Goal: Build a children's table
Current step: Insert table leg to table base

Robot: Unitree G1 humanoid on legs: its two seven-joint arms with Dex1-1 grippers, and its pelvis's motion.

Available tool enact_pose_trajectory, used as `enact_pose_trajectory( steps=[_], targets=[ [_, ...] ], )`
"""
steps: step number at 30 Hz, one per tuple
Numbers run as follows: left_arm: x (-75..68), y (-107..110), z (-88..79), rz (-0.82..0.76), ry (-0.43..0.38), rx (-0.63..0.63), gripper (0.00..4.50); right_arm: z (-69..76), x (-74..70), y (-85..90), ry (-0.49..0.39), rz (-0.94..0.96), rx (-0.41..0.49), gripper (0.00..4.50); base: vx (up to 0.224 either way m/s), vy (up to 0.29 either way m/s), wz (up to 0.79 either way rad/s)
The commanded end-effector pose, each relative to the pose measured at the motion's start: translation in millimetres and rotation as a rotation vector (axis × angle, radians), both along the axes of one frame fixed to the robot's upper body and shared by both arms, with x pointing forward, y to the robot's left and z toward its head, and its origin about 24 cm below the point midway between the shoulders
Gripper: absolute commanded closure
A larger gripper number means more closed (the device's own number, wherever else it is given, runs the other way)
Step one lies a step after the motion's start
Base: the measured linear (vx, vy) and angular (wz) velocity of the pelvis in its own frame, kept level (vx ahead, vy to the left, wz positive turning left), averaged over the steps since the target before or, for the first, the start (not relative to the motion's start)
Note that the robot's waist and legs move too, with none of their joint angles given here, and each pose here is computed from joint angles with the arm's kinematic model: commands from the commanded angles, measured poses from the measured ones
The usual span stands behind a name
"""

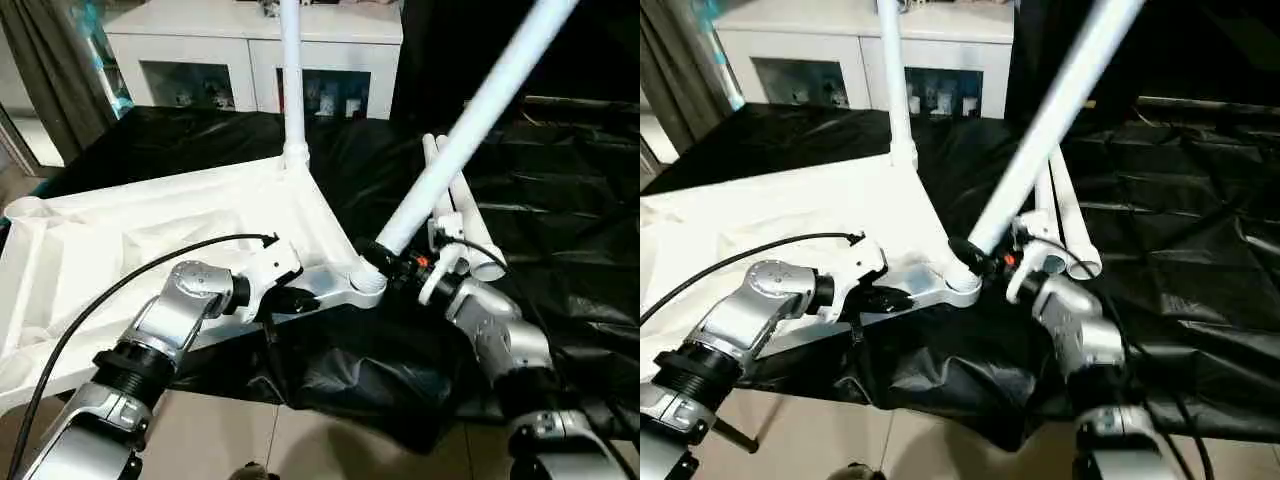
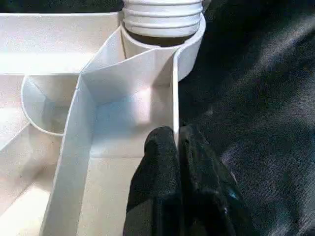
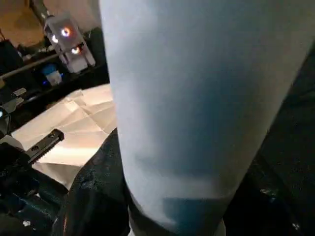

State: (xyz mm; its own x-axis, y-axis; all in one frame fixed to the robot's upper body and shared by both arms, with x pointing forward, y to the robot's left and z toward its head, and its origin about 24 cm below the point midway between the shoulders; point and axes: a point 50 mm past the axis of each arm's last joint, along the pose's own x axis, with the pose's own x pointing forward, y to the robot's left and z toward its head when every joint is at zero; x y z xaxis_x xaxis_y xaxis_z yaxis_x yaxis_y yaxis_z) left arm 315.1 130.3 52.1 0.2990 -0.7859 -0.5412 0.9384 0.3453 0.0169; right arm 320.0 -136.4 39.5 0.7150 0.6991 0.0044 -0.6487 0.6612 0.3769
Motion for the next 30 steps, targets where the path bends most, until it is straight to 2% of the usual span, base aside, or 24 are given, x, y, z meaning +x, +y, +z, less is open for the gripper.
enact_pose_trajectory(
  steps=[1, 3, 6, 10, 17, 25, 30],
  targets=[
    [1.4, 5, 1.4, 0.014, -0.013, 0.026, 4.5, -28.4, -14.5, -9.6, 0.103, -0.034, -0.097, 2.57, 0.0, 0.0, 0.0],
    [1.1, 5, 1.3, 0.013, -0.013, 0.026, 4.5, -28.5, -15.6, -8.6, 0.095, -0.026, -0.112, 2.57, 0.0, 0.0, 0.0],
    [0.6, 5, 1.1, 0.007, -0.017, 0.033, 4.5, -25.6, -17.1, -2.2, 0.05, 0.043, -0.225, 2.57, 0.0, 0.0, 0.0],
    [-0.2, 5, 0.5, 0.0, -0.025, 0.046, 4.5, -21.7, -16.9, 5.5, 0.006, 0.135, -0.329, 2.57, 0.0, 0.0, 0.0],
    [-3.9, 5, -2.4, -0.003, -0.027, 0.059, 4.5, -15.1, -11.6, 13.9, -0.001, 0.264, -0.402, 2.57, 0.0, 0.0, 0.0],
    [-8.9, 9, -3.9, -0.019, -0.014, 0.065, 4.5, -17.8, -9.3, 12.7, 0.041, 0.37, -0.447, 2.57, 0.0, 0.0, 0.0],
    [-10.7, 9, -2.4, -0.046, -0.013, 0.072, 4.5, -18.8, -9.8, 12.7, 0.054, 0.417, -0.443, 2.57, 0.0, 0.0, 0.0]
  ],
)
